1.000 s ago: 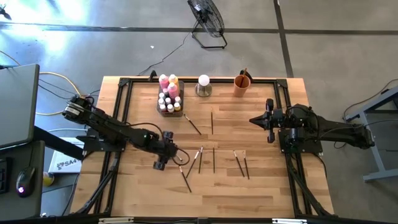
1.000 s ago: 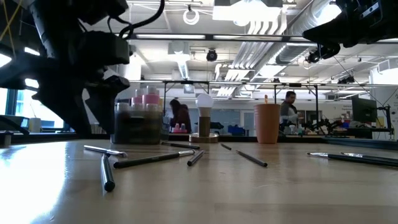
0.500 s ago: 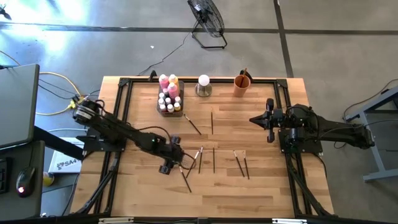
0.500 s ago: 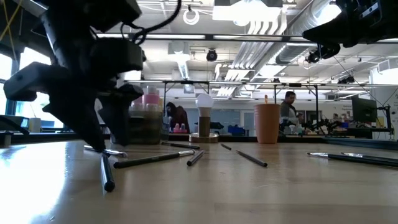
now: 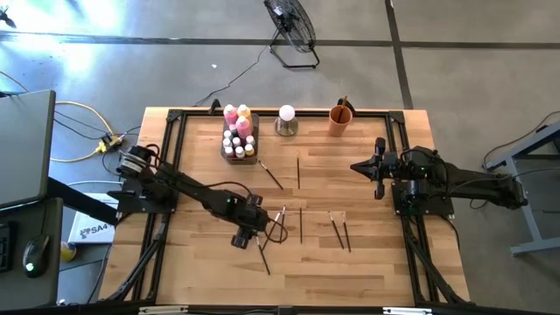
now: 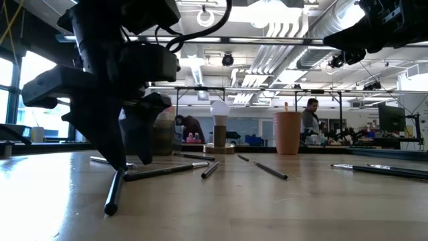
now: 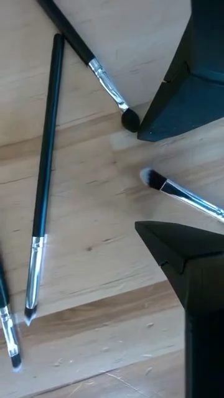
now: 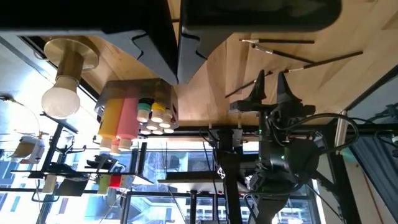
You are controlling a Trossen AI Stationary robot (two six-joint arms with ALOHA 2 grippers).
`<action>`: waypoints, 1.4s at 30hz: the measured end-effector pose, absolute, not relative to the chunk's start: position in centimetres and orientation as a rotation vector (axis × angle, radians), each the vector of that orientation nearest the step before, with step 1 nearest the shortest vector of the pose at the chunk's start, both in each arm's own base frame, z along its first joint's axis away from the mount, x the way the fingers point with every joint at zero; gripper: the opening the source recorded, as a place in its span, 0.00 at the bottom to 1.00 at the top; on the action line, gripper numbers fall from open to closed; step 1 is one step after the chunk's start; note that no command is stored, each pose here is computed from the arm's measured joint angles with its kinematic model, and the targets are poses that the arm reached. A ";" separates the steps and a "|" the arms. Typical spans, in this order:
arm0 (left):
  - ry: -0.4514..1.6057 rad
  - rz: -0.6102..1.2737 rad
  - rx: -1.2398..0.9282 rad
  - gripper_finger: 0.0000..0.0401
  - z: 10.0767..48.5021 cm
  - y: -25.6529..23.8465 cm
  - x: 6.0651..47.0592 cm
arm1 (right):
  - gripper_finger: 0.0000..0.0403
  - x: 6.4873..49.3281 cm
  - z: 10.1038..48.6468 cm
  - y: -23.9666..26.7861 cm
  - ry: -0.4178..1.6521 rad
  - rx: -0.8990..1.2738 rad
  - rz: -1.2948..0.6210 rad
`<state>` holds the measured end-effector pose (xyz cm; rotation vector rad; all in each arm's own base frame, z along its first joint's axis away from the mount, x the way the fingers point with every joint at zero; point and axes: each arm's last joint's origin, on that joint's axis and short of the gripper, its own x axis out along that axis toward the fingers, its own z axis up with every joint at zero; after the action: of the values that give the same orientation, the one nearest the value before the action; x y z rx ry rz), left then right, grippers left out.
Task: Pick & Place Paint Supplies
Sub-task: Put the silver paintbrush into the orange cup
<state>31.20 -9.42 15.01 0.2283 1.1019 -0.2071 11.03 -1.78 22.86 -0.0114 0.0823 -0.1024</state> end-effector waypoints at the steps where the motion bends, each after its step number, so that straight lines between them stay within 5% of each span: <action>1: 1.104 -0.206 0.225 0.55 15.0 -9.4 31.2 | 0.01 11.0 22.9 -1.8 0.082 -0.011 -0.102; 19: 1.119 -0.203 0.167 0.21 15.0 -9.5 31.1 | 0.01 11.0 22.9 -1.8 0.081 -0.012 -0.102; 42: 1.125 -0.214 0.161 0.01 14.9 -9.5 31.1 | 0.01 11.0 22.9 -1.8 0.081 -0.012 -0.101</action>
<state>31.08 -9.52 14.95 0.1609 1.1247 -0.2136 11.03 -1.77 22.87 -0.0123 0.0812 -0.1010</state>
